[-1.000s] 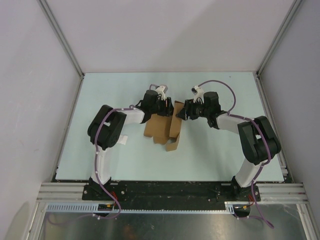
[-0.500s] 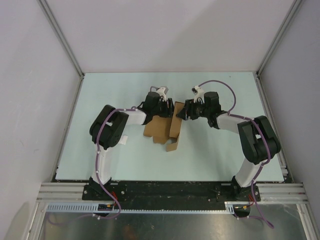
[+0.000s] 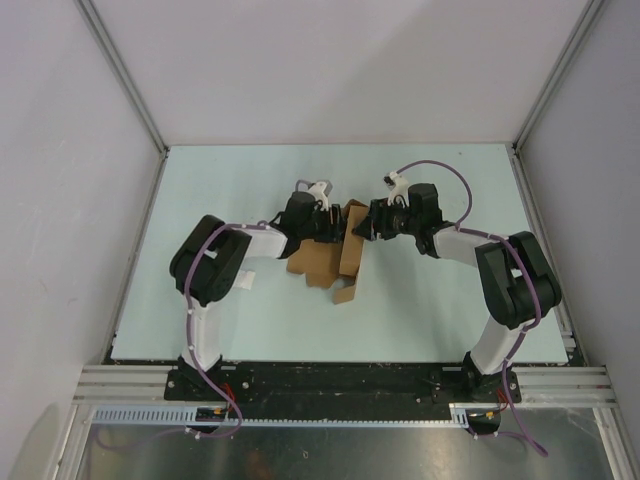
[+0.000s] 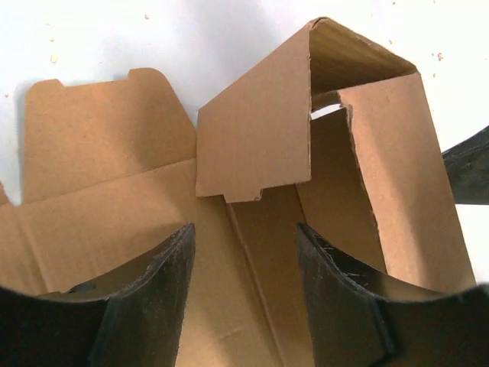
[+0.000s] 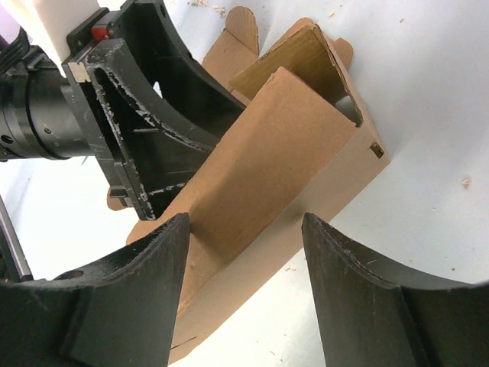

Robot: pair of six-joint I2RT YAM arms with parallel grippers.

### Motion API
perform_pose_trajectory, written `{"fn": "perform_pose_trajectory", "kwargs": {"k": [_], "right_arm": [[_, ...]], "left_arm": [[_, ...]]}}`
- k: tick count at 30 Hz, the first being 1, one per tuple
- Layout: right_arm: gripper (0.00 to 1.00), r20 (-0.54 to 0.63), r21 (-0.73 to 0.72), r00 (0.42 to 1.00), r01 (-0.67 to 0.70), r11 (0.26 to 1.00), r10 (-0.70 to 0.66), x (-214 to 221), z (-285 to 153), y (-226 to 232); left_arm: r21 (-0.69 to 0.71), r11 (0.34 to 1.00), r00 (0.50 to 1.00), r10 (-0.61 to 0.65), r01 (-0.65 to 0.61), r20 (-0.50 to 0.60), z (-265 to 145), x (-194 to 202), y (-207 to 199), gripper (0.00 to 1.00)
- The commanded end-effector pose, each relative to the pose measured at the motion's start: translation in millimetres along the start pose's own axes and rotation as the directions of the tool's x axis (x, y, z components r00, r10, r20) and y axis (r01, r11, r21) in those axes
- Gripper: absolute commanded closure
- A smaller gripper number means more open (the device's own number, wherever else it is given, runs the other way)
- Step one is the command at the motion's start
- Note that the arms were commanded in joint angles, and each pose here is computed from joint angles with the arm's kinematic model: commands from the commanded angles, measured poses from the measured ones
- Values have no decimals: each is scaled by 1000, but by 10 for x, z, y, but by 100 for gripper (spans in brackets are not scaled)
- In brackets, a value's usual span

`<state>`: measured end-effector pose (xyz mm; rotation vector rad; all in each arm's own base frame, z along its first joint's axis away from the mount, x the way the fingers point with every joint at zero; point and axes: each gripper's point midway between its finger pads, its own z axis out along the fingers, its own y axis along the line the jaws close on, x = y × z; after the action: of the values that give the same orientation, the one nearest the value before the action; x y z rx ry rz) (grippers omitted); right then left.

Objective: Fold the paper box

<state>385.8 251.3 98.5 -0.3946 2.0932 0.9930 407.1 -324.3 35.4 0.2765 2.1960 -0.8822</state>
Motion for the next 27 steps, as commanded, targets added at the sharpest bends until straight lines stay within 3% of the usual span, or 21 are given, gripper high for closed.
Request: {"fn": "perform_pose_trajectory", "kwargs": {"k": [1, 10, 21, 27], "right_arm": [[32, 59, 2, 997, 58, 998, -58, -282, -67, 72], [23, 60, 50, 996, 56, 997, -59, -350, -114, 59], [21, 85, 107, 995, 45, 993, -54, -505, -172, 95], [19, 57, 168, 998, -41, 985, 32, -451, -143, 77]], "left_arm": [[-38, 999, 999, 34, -33, 35, -184, -140, 25, 39], [-29, 999, 999, 38, -37, 32, -334, -129, 22, 41], [-51, 998, 998, 46, -43, 48, -468, -151, 74, 42], [-55, 998, 999, 32, -30, 44, -485, -128, 110, 43]]}}
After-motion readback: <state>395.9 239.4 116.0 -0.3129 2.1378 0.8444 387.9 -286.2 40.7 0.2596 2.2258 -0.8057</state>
